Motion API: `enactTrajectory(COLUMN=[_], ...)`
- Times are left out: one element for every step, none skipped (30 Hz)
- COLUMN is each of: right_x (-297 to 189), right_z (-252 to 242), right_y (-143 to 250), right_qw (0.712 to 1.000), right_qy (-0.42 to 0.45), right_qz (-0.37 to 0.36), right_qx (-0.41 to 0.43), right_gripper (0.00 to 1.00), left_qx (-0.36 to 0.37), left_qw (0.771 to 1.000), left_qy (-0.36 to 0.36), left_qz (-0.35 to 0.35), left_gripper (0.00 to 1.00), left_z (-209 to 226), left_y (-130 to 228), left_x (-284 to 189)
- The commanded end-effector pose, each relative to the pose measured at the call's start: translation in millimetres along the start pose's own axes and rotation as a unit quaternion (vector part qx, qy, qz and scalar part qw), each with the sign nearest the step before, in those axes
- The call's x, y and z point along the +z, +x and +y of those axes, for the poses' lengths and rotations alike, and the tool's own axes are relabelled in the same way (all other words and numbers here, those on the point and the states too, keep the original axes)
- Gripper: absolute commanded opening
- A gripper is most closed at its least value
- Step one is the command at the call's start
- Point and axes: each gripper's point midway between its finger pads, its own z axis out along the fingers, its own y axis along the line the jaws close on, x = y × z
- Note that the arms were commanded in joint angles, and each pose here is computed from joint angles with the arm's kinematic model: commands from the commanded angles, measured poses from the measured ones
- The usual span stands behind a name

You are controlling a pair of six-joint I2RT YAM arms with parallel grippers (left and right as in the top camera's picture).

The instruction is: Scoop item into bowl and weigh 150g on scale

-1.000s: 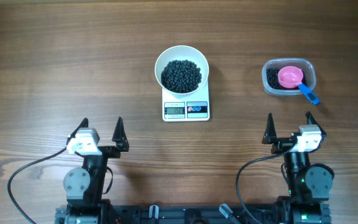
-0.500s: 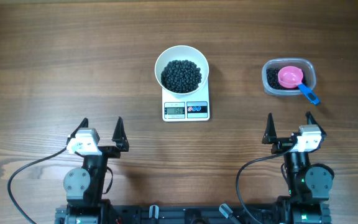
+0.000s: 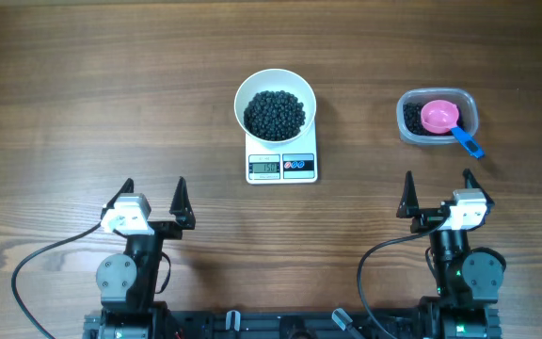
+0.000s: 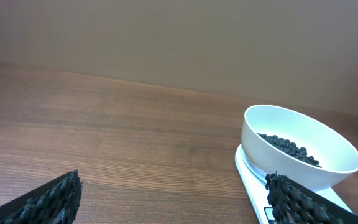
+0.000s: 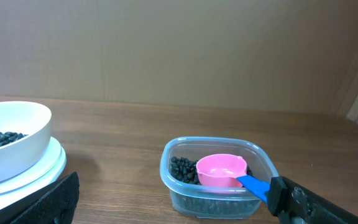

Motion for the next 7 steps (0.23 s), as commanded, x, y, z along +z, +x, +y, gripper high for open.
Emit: enactTrajectory(right_x=[-0.5, -0.5, -0.5, -0.5, -0.5, -0.5, -0.5], right_z=[0.4, 0.4, 0.4, 0.5, 0.4, 0.4, 0.4], right_y=[-1.3, -1.3, -1.3, -1.3, -1.3, -1.3, -1.3], right_qw=[1.0, 1.0, 1.0, 1.0, 1.0, 1.0, 1.0], right_qy=[0.0, 0.0, 0.0, 0.0, 0.0, 0.0, 0.0], right_qz=[-0.004, -0.004, -0.004, -0.004, -0.004, -0.004, -0.004], right_qx=[-0.007, -0.007, -0.007, -0.007, -0.007, -0.007, -0.007], right_gripper=[1.0, 1.0, 0.99, 1.0, 1.0, 1.0, 1.0], left_qx=[0.01, 0.01, 0.01, 0.01, 0.01, 0.01, 0.01], left_qw=[1.0, 1.0, 1.0, 1.0, 1.0, 1.0, 1.0], left_qy=[-0.003, -0.003, -0.003, -0.003, -0.003, -0.003, -0.003], left_qz=[-0.002, -0.002, -0.002, -0.002, -0.002, -0.002, -0.002], left_gripper=[1.0, 1.0, 1.0, 1.0, 1.0, 1.0, 1.0], left_z=[1.3, 1.3, 1.3, 1.3, 1.3, 1.3, 1.3], left_y=[1.2, 1.2, 1.2, 1.2, 1.2, 1.2, 1.2], left_x=[-0.1, -0.1, -0.1, -0.1, -0.1, -0.1, -0.1])
